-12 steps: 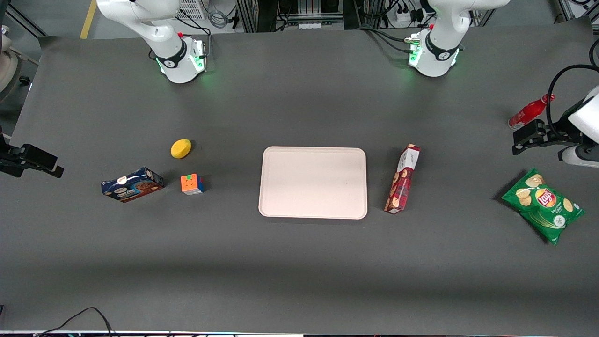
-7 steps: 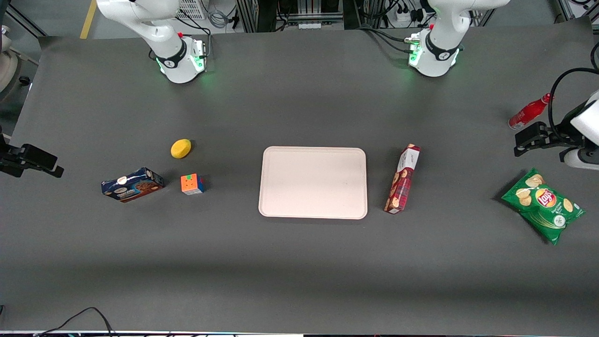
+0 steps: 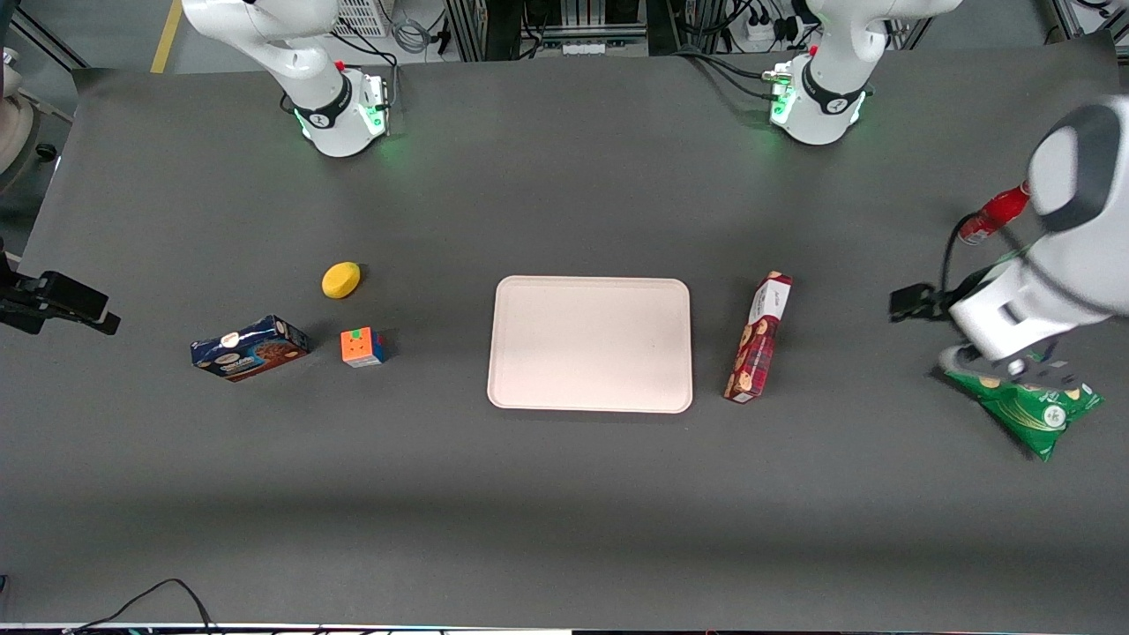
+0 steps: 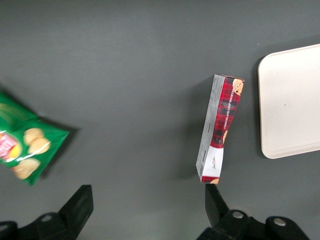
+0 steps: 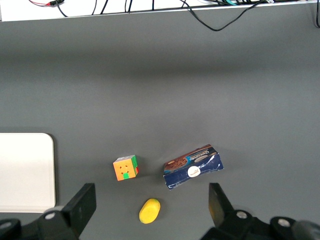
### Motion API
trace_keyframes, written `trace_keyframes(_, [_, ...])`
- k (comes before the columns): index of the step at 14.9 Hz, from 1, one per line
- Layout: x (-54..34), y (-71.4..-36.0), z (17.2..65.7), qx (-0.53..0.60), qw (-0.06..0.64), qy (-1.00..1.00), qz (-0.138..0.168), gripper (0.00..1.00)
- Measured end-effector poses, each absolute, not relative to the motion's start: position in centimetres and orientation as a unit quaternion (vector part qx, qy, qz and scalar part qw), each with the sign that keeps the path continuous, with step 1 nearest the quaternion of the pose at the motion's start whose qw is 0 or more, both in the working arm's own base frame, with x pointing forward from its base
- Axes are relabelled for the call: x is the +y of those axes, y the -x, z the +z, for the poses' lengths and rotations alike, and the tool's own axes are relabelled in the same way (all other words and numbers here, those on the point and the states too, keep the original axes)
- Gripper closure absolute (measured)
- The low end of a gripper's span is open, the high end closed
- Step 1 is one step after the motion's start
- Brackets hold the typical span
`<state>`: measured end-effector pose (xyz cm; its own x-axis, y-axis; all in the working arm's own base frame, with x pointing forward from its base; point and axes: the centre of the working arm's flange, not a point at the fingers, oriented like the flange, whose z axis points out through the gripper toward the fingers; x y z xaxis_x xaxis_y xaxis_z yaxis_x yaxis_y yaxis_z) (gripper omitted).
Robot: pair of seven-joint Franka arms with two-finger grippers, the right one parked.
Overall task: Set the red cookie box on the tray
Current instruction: 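Move the left gripper over the red plaid shortbread box and lower, then close the left gripper on the top of the shortbread box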
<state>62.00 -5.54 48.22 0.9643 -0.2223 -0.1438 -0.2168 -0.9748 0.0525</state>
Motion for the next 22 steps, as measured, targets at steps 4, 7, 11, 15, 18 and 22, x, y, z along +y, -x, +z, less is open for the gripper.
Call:
trace_keyframes(4, [-8.2, -63.4, 42.6, -0.131, 0.026, -0.986, -0.095, 0.00])
trace_keyframes(7, [-10.8, -63.9, 39.0, -0.165, 0.035, -0.980, -0.100, 0.00])
trace_keyframes(11, [-14.6, -62.1, 33.3, -0.201, 0.041, -0.973, -0.102, 0.00])
trace_keyframes(15, [-15.8, -59.5, 28.8, -0.216, 0.038, -0.971, -0.094, 0.00])
trace_keyframes(18, [-16.4, -57.2, 26.3, -0.224, 0.038, -0.970, -0.083, 0.00])
trace_keyframes(22, [-16.8, -55.2, 24.4, -0.230, 0.038, -0.970, -0.074, 0.00])
